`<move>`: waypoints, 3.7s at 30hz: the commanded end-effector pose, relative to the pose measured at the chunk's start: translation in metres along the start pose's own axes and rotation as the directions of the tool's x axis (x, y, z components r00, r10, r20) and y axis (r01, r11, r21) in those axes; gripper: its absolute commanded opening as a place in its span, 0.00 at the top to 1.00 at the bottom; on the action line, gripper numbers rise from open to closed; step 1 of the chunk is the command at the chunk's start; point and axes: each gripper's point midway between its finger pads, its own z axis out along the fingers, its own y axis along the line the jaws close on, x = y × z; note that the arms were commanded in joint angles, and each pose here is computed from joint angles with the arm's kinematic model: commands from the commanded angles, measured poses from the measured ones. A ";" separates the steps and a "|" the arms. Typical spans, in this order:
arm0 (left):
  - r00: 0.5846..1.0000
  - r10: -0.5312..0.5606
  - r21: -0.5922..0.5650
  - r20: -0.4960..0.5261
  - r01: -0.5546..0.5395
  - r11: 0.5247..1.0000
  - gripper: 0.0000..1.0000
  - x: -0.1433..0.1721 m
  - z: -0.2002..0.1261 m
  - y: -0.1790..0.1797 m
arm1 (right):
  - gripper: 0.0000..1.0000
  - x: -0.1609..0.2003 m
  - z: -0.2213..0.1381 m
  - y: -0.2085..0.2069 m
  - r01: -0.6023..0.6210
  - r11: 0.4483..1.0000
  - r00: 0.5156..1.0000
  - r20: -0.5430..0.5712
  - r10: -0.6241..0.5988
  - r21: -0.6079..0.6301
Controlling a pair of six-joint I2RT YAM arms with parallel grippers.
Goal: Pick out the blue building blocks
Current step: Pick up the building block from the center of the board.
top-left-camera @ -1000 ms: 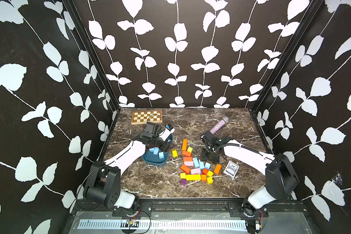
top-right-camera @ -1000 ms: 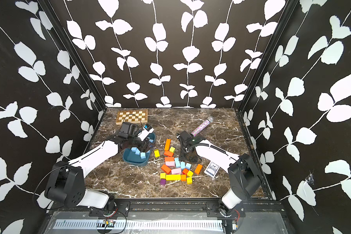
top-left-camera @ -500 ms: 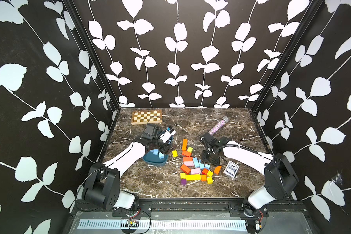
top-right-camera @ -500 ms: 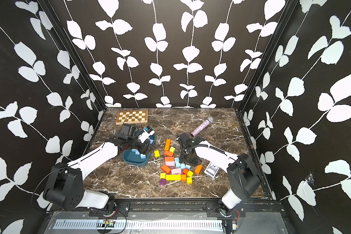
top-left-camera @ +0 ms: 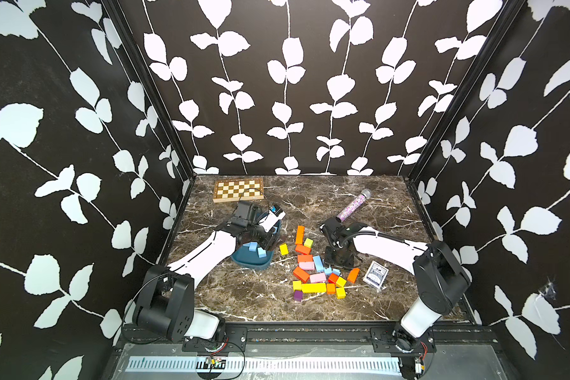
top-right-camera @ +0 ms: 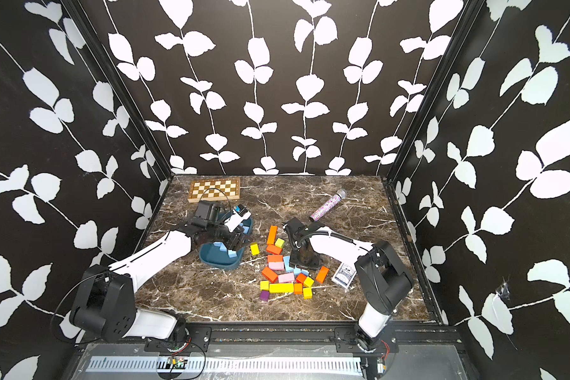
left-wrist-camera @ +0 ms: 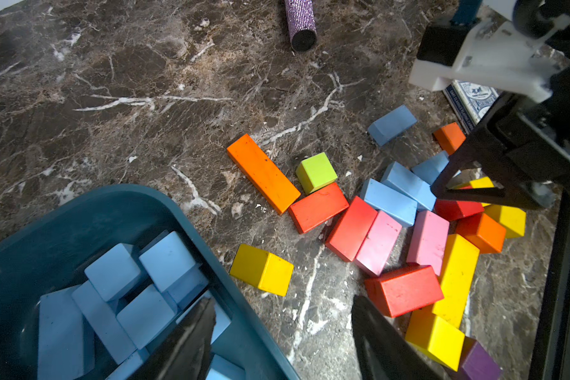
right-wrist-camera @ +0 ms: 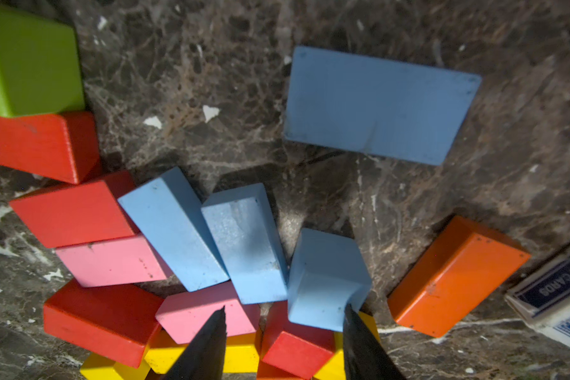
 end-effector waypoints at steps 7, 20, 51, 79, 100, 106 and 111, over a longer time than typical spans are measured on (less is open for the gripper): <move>1.000 0.002 0.023 -0.001 -0.002 1.000 0.32 0.002 -0.002 -0.007 | 0.45 -0.002 0.004 -0.023 -0.092 0.989 0.995 0.040 0.088 0.112; 1.000 -0.005 0.029 -0.004 0.005 1.000 0.32 0.002 0.000 -0.007 | 0.56 -0.006 0.020 -0.025 -0.112 0.989 0.994 0.026 0.110 0.093; 0.729 0.607 0.223 0.317 -0.679 0.699 0.30 -0.048 -0.022 -0.072 | 0.86 -0.032 -0.121 0.107 0.284 0.738 0.926 0.374 -0.046 -0.613; 0.623 0.707 0.198 0.334 -0.780 0.594 0.41 -0.057 0.009 -0.090 | 0.84 -0.012 -0.125 0.142 0.288 0.561 0.954 0.281 -0.101 -0.776; 0.645 0.692 0.225 0.323 -0.763 0.606 0.63 -0.047 0.012 -0.093 | 0.79 -0.014 -0.146 0.136 0.316 0.552 0.939 0.336 -0.068 -0.771; 0.693 0.653 0.212 0.305 -0.718 0.662 0.72 -0.049 0.011 -0.090 | 0.59 -0.021 -0.155 0.124 0.328 0.590 0.920 0.393 -0.020 -0.738; 0.750 0.610 0.194 0.256 -0.658 0.727 0.77 -0.043 0.007 -0.079 | 0.44 -0.029 -0.160 0.104 0.315 0.651 0.896 0.442 0.034 -0.691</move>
